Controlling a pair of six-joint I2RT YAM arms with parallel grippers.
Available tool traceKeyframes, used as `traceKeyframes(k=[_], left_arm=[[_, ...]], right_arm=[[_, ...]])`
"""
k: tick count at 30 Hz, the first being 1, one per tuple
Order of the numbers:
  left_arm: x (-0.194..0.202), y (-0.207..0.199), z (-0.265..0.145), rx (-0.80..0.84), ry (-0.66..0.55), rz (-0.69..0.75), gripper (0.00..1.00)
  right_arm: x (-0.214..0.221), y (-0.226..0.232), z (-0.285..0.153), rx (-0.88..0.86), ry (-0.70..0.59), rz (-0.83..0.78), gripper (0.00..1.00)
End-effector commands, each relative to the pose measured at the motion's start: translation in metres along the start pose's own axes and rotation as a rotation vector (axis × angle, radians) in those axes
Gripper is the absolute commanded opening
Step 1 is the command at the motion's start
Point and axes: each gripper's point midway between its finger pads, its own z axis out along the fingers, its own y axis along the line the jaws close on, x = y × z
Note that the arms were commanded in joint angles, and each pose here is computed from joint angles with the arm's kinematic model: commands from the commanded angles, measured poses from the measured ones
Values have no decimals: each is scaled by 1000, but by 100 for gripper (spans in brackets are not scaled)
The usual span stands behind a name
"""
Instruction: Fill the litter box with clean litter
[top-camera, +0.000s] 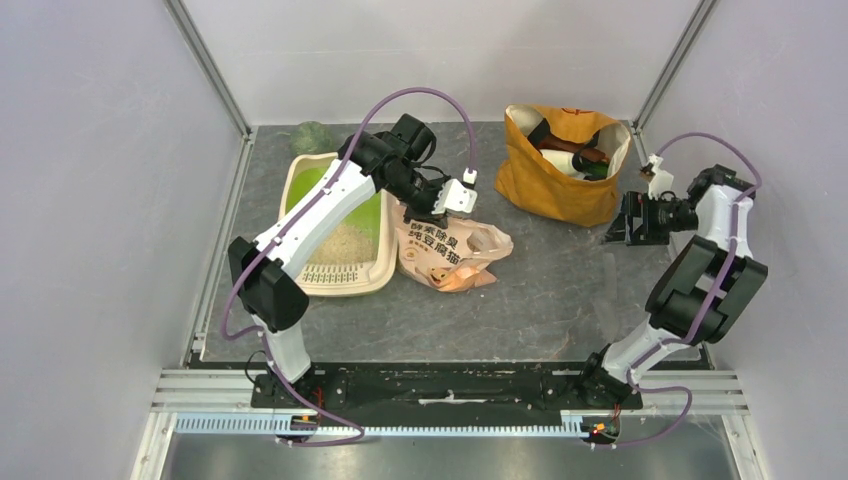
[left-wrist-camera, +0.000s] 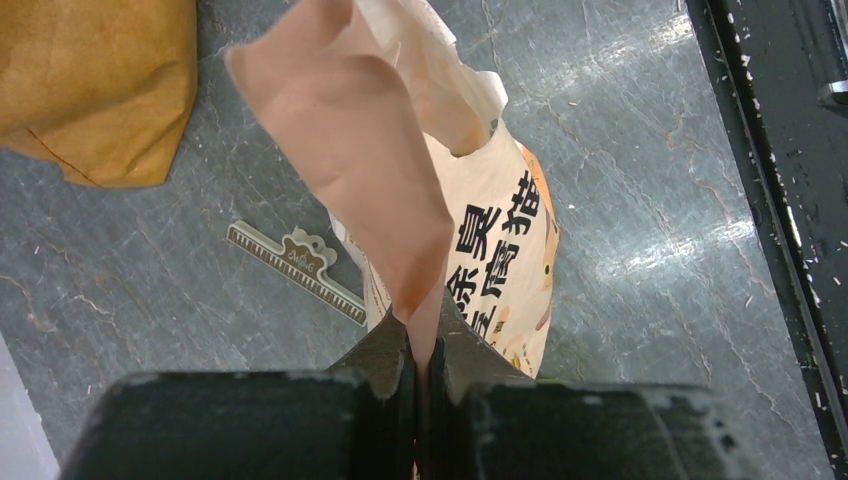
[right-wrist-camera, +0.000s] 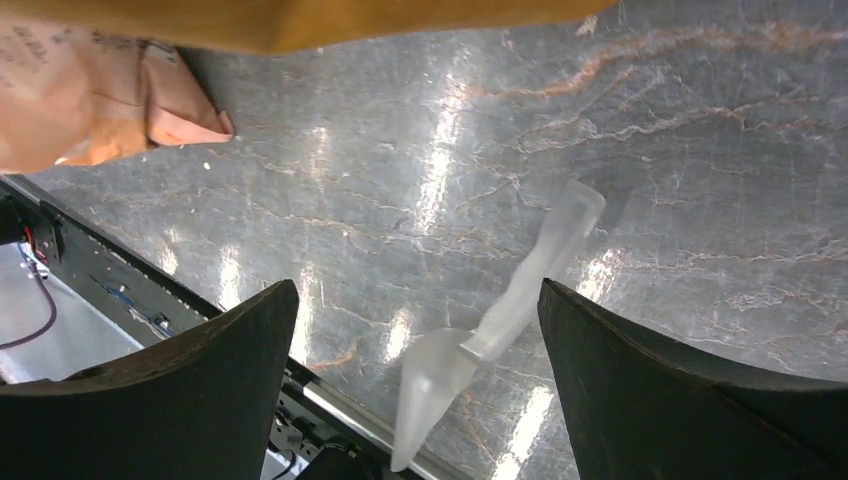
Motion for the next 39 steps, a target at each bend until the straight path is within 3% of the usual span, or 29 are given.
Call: traceKeyframes(k=[1, 9, 15, 20, 31, 37, 39], left_arm=[[-30, -1, -24, -48, -76, 80, 2], [-30, -1, -25, -49, -81, 86, 2], [-29, -1, -27, -53, -84, 88, 2], [-28, -3, -29, -51, -83, 94, 2], [-26, -5, -33, -53, -67, 105, 2], [-23, -5, -36, -59, -57, 81, 2], [-22, -4, -38, -62, -56, 74, 2]], right_arm=[[-16, 38, -28, -65, -142, -145, 97], [-29, 108, -42, -238, -249, -263, 97], [-40, 173, -23, -340, -272, -415, 97], [-41, 204, 8, -328, -307, -598, 97], [6, 219, 73, -455, -131, -785, 97], [15, 237, 91, -503, -123, -841, 85], [14, 242, 99, -510, -129, -837, 75]])
